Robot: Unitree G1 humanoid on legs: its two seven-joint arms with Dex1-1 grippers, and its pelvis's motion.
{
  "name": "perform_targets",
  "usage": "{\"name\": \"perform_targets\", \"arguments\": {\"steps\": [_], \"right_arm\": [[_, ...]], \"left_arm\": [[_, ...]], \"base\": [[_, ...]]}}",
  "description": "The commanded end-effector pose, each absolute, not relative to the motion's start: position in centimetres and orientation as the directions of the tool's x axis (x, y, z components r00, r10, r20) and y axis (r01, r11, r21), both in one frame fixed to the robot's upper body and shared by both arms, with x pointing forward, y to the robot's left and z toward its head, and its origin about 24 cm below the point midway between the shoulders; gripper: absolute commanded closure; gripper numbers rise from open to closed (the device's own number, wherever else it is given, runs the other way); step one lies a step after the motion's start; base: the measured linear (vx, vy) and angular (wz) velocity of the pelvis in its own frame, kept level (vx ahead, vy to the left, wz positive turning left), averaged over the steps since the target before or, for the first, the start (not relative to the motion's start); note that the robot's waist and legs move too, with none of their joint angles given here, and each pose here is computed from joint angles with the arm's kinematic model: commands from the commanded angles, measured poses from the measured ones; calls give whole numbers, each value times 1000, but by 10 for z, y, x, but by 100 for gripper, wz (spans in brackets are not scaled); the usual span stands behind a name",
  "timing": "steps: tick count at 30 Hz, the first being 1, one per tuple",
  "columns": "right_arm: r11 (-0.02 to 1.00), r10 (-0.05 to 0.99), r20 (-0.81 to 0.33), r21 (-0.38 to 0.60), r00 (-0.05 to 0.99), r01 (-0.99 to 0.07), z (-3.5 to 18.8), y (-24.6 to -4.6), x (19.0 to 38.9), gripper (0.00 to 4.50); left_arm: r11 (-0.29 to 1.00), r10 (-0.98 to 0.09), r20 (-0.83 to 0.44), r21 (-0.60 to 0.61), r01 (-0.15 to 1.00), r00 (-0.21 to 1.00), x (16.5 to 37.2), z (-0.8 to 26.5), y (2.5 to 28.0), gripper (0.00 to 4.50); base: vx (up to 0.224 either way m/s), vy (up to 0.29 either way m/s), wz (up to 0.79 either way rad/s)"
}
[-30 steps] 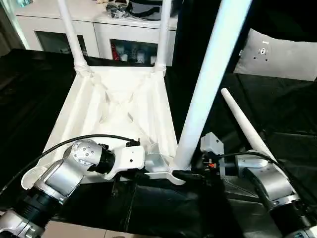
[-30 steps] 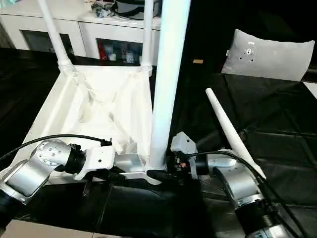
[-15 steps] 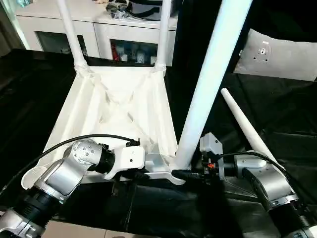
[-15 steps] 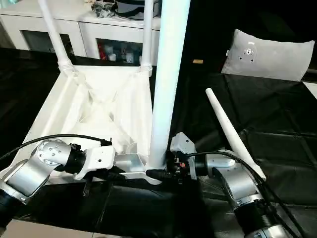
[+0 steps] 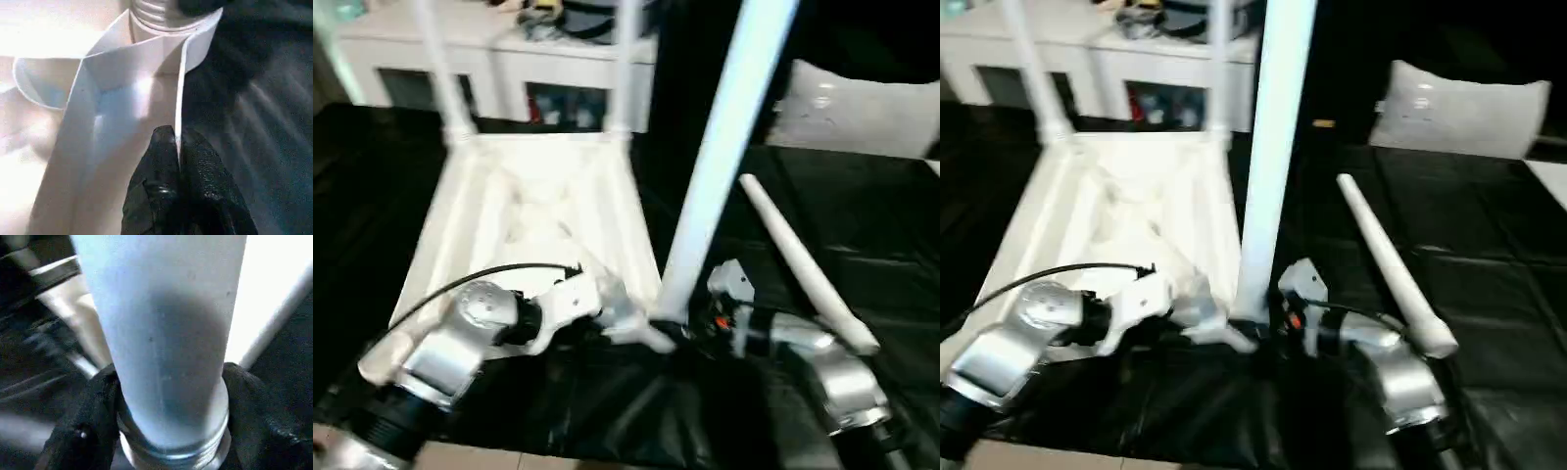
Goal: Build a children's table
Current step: Rotate leg to tighten
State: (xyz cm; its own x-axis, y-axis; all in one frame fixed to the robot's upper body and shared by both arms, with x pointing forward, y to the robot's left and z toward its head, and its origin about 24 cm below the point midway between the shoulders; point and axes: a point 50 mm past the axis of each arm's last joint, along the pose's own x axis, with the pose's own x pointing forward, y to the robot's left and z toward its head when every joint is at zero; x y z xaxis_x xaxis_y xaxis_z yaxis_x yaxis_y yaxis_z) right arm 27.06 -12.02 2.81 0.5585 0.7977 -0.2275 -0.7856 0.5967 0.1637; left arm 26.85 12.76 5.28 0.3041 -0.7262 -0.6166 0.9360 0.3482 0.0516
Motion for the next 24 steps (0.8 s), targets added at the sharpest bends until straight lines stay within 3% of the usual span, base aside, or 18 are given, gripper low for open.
{"name": "perform_targets", "arguments": {"steps": [1,3,4,10,11,13,18,24], "right_arm": [[633,774,-256,276,580,-723,11,-88,264,183],[649,760,-253,288,598,-704,11,-85,265,183],[722,688,-253,337,681,-604,12,-71,272,183],[792,587,-254,379,769,-480,21,-59,285,183],[790,586,-242,382,773,-479,23,-58,286,148],[805,568,-240,361,787,-471,22,-60,286,111],[851,498,-251,324,830,-413,18,-78,287,66],[818,561,-166,258,811,-513,33,-103,279,13]], "left_arm": [[464,-743,-529,37,885,411,271,59,97,450],[490,-736,-521,32,871,432,272,60,94,450],[585,-702,-485,25,811,521,278,64,76,450],[607,-707,-431,35,794,560,287,82,51,450],[603,-710,-427,42,797,560,288,85,49,450],[606,-701,-434,58,794,566,289,86,49,450],[615,-665,-479,85,784,573,289,79,58,450],[559,-656,-529,137,817,538,286,66,83,450]], "base": [[0,0,0],[0,0,0],[0,0,0],[0,0,0],[0,0,0],[0,0,0],[10,-2,0],[0,0,0]]}}
